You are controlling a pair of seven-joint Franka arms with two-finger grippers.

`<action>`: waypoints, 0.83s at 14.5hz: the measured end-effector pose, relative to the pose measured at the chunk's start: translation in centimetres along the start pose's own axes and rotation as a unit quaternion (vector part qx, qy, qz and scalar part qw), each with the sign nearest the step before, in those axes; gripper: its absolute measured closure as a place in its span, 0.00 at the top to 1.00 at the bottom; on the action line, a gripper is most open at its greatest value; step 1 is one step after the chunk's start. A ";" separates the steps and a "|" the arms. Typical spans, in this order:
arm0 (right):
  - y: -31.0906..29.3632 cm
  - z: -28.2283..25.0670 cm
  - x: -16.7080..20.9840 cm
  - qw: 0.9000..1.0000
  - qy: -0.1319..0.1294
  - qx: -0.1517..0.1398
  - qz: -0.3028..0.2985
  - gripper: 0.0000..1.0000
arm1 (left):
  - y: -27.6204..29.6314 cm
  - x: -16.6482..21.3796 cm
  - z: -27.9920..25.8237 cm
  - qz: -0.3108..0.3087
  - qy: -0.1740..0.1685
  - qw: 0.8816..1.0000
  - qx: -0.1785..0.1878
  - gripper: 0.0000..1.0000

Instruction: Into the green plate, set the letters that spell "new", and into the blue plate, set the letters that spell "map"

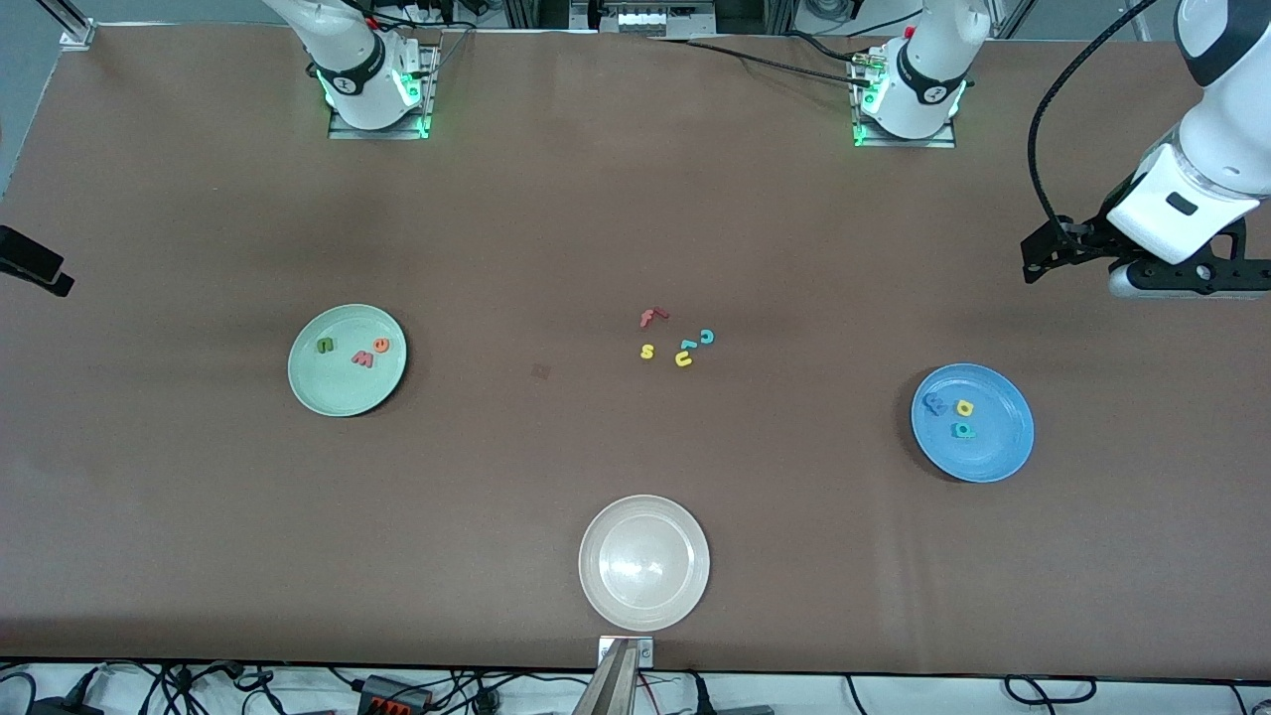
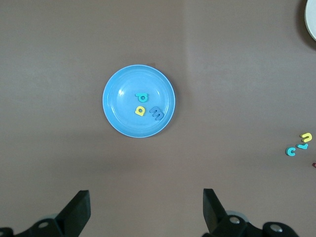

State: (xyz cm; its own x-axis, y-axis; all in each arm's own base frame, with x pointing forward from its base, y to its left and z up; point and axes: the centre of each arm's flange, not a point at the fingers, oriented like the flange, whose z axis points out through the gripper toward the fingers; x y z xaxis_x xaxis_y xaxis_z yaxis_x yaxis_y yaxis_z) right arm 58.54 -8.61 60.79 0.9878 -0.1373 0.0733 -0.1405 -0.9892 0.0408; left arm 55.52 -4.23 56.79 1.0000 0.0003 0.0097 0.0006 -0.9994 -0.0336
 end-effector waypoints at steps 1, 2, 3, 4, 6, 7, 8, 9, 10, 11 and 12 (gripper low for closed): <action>-0.4 -0.2 -0.1 1.000 0.001 0.005 -0.002 1.00 | 0.0 0.0 0.0 0.000 0.000 1.000 0.000 1.00; -0.8 -0.2 -0.2 1.000 -0.001 0.008 -0.005 1.00 | 0.0 0.0 0.0 0.000 0.000 1.000 0.000 1.00; -1.1 -0.2 -0.4 1.000 -0.009 0.009 -0.008 1.00 | 0.0 0.0 0.0 0.000 0.000 1.000 0.000 1.00; -1.4 -0.1 -0.7 1.000 -0.020 0.009 -0.010 1.00 | 0.0 0.0 0.0 0.000 0.000 1.000 0.000 1.00; -1.5 0.2 -1.4 0.999 -0.029 0.009 -0.012 1.00 | 0.0 0.0 0.0 0.000 0.000 1.000 0.000 1.00; -1.4 0.4 -1.9 0.999 -0.029 0.010 -0.012 1.00 | 0.0 0.0 0.0 0.000 0.000 1.000 0.000 1.00; -1.4 0.5 -2.6 0.999 -0.031 0.010 -0.013 1.00 | 0.0 0.0 0.0 0.000 0.000 1.000 0.000 1.00; -1.3 0.5 -3.3 0.999 -0.032 0.011 -0.013 1.00 | 0.0 0.0 0.0 0.000 0.000 1.000 0.000 1.00; -1.3 0.5 -4.0 0.999 -0.033 0.011 -0.014 1.00 | 0.0 0.0 0.0 0.000 0.000 1.000 0.000 1.00; -1.2 0.4 -4.6 0.999 -0.034 0.012 -0.014 1.00 | 0.0 0.0 0.0 0.000 0.000 1.000 0.000 1.00; -1.2 0.3 -5.1 0.999 -0.034 0.012 -0.014 1.00 | 0.0 0.0 0.0 0.000 0.000 1.000 0.000 1.00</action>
State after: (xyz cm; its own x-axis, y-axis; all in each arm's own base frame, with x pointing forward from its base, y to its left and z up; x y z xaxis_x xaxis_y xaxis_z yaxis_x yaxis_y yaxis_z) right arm 53.70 -6.73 60.03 0.9938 -0.1115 0.0042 -0.1115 -0.9936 0.0171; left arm 55.52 -4.23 56.79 1.0000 0.0003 0.0097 0.0006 -0.9994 -0.0336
